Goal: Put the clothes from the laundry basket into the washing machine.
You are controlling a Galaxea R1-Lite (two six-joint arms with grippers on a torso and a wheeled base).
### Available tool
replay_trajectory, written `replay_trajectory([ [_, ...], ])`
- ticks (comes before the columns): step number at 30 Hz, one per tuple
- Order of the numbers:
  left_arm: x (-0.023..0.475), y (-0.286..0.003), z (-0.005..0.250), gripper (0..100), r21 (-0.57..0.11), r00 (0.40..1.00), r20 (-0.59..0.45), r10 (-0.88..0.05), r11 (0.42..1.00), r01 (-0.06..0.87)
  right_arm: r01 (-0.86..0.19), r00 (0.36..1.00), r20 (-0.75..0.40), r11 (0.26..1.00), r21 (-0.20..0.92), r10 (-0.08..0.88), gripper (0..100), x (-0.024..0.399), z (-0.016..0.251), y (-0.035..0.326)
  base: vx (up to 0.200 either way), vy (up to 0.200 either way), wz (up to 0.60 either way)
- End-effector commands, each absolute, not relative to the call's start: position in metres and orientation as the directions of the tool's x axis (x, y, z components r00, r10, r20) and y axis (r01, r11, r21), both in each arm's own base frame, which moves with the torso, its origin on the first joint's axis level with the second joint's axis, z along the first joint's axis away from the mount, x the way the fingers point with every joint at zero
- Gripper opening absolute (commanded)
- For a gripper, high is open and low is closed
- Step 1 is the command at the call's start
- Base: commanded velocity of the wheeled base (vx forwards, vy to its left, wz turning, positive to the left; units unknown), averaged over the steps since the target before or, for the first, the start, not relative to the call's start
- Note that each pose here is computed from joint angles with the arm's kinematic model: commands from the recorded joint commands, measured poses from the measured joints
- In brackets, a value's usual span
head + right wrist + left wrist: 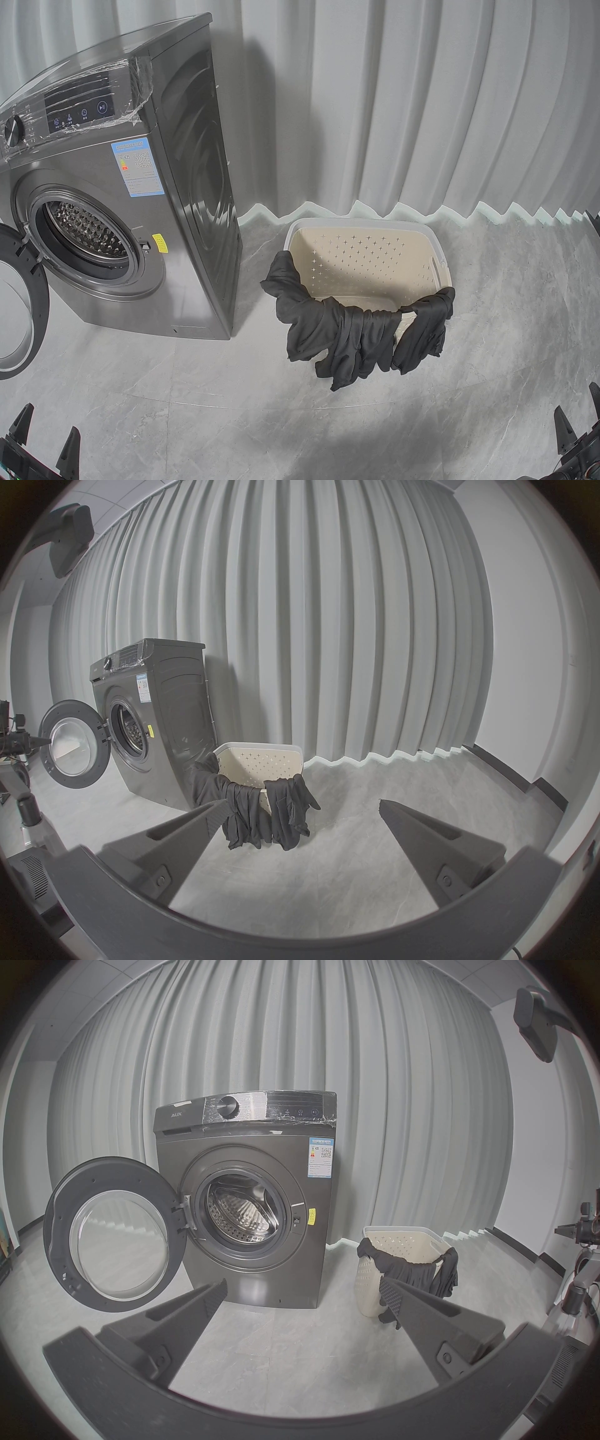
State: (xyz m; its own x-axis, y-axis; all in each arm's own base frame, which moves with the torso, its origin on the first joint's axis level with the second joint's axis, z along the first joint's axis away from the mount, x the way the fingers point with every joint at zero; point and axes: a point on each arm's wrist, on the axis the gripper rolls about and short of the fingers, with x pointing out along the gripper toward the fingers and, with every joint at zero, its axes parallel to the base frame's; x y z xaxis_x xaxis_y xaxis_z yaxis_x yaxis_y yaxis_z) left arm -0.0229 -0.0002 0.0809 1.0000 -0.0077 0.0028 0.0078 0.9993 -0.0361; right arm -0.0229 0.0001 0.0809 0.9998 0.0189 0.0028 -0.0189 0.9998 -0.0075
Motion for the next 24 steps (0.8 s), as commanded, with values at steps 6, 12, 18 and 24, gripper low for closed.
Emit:
replay_trajectory([
  [6, -0.0229, -0.0002, 0.0759, 100, -0.037, 1.0, 0.002, -0.008, 0.999, 0.008, -0.02, 1.0, 0.002, 1.0, -0.008, 0.02, 100, -0.0228, 0.0756, 0.0001, 0.067, 0.0, 0.0],
  [12, -0.0229, -0.0002, 0.0761, 100, -0.037, 1.0, 0.003, -0.008, 0.999, 0.008, -0.02, 1.0, 0.002, 1.0, -0.008, 0.02, 100, -0.0228, 0.0756, 0.0001, 0.0, -0.033, 0.0],
  [18, -0.0229, -0.0002, 0.0761, 100, -0.038, 1.0, 0.003, -0.008, 0.999, 0.008, -0.02, 1.0, 0.002, 1.0, -0.008, 0.02, 100, -0.0228, 0.0756, 0.0001, 0.0, -0.2, 0.0],
  [24, -0.0229, -0.0002, 0.0761, 100, -0.037, 1.0, 0.003, -0.008, 0.999, 0.008, -0.02, 1.0, 0.002, 1.0, -0.008, 0.02, 100, -0.0228, 0.0756, 0.0001, 0.0, -0.2, 0.0],
])
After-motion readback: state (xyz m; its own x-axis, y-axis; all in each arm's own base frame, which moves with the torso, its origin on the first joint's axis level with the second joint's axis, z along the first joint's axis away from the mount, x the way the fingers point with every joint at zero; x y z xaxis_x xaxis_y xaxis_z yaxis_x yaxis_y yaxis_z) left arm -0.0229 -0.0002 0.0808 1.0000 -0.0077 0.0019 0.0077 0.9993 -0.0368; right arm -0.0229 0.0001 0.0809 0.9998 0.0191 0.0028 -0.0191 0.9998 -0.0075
